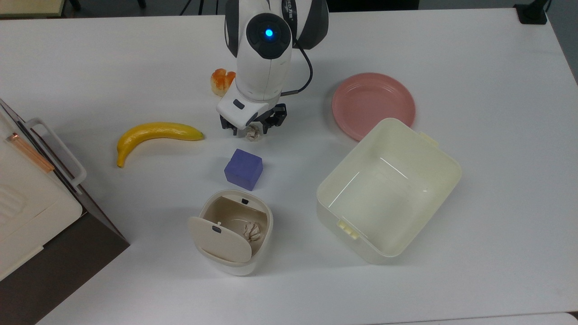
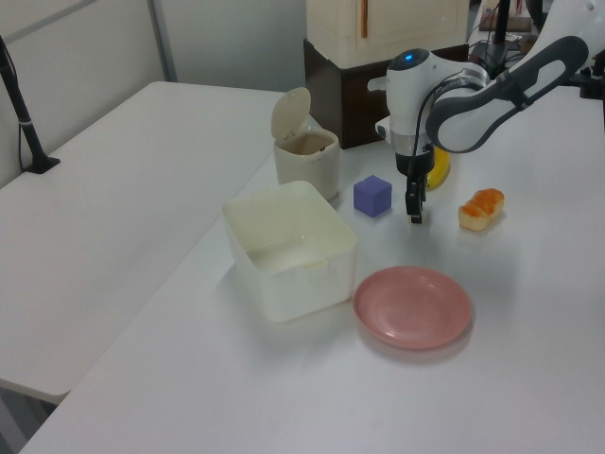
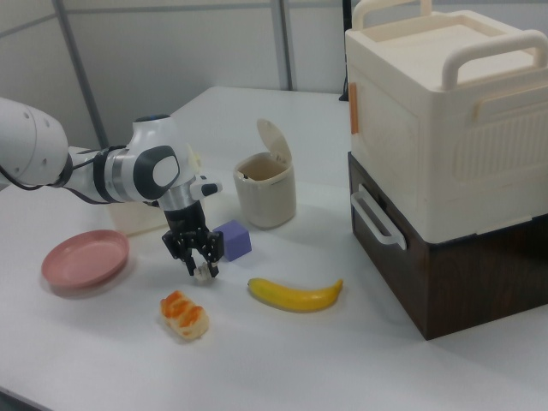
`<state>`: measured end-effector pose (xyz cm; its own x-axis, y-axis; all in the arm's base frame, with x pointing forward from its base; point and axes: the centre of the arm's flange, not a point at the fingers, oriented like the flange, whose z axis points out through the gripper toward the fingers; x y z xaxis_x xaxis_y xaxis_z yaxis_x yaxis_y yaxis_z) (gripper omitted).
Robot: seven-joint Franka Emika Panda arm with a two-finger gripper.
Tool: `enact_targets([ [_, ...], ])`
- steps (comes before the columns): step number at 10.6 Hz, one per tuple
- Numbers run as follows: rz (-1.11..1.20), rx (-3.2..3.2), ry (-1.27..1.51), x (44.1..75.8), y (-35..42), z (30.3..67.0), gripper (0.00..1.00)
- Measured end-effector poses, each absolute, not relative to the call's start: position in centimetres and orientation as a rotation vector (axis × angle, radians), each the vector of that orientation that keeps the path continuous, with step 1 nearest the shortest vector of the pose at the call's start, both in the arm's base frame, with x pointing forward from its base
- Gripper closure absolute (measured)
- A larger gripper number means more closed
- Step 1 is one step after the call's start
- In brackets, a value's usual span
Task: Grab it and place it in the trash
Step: 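Close the gripper on the small white figurine and lift it, then carry the figurine over the cream trash bin and lower it inside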
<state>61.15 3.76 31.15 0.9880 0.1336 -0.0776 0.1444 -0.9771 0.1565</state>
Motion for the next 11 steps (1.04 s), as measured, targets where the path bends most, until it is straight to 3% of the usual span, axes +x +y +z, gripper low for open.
enact_targets([
  [3,-0.083,2.950,0.187,61.5,3.7,31.4,0.80],
  [6,0.006,2.948,0.181,63.0,3.8,34.0,0.83],
  [9,0.272,3.025,0.043,66.4,4.5,43.9,0.83],
  [11,0.374,3.094,-0.167,67.1,4.0,47.5,0.84],
])
